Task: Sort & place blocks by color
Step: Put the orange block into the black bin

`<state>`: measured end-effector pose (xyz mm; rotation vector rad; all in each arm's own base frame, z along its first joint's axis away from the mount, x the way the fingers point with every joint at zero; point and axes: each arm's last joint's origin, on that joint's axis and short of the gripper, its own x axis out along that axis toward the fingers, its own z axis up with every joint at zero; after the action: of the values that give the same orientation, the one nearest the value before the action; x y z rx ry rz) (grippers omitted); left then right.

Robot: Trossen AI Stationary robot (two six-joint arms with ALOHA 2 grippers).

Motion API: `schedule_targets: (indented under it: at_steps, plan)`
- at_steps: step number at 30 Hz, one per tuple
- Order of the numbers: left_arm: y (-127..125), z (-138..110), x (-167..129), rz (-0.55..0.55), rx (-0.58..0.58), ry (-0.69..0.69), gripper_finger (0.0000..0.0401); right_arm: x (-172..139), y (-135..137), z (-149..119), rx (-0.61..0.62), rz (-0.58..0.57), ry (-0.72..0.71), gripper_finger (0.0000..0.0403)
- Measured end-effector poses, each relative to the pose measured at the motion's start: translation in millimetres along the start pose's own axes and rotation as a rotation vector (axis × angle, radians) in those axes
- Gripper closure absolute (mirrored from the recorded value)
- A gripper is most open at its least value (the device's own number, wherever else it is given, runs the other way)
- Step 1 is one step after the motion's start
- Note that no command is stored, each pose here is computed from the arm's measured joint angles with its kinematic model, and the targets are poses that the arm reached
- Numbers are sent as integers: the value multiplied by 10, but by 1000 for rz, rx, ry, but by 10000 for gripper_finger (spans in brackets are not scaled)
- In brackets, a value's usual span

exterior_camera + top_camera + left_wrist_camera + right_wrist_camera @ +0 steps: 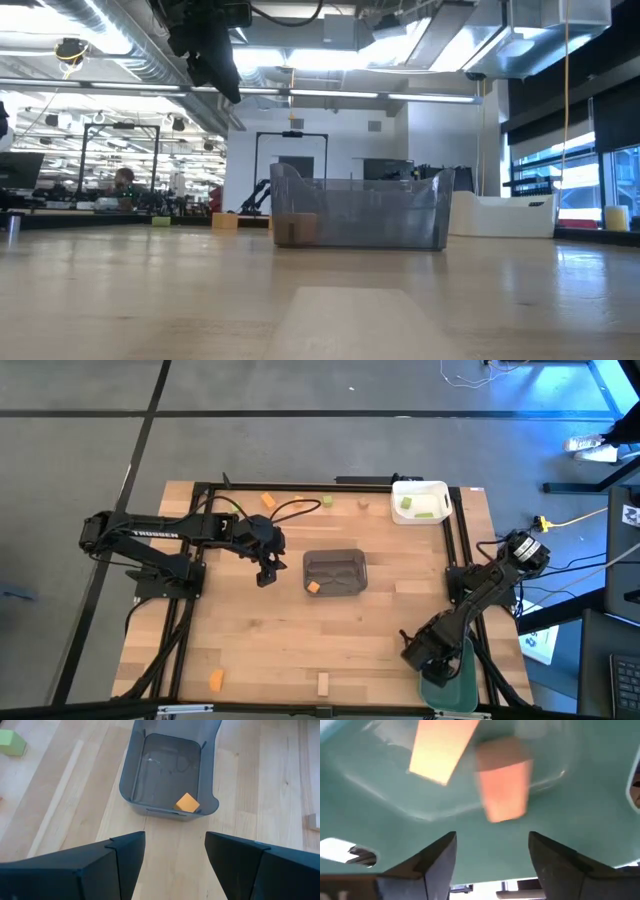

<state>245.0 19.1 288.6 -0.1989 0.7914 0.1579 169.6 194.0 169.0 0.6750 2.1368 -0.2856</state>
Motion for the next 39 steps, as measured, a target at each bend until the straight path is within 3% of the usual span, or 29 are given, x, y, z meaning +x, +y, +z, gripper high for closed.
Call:
schedule_targets:
  at_steps: [4, 7, 13, 19, 23, 27, 33, 39]
  plan:
    - [1, 0, 0, 4, -42, 0, 200, -176, 89, -109, 4, -8, -20, 151]
    - [9, 0, 0, 27, -130, -5, 200, -402, 173, -230, 34, -34, -136, 151]
    - [16, -11, -45, 41, -249, -10, 200, -923, 317, -467, 72, -19, -516, 153]
    - [-76, -111, -43, -136, -311, 143, 200, -1329, 358, -635, 15, -18, -895, 153]
    - [-262, -257, -76, -198, -408, 307, 200, -1489, 342, -707, -37, -63, -1053, 153]
    - [-495, -432, -138, -152, -573, 458, 200, -1602, 299, -760, -84, -135, -1157, 153]
    - [-911, -641, -264, -100, -829, 562, 200, -1766, 263, -806, -122, -156, -1189, 153]
    - [-1314, -946, -406, -20, -951, 650, 200, -1936, 256, -869, -106, -122, -1298, 153]
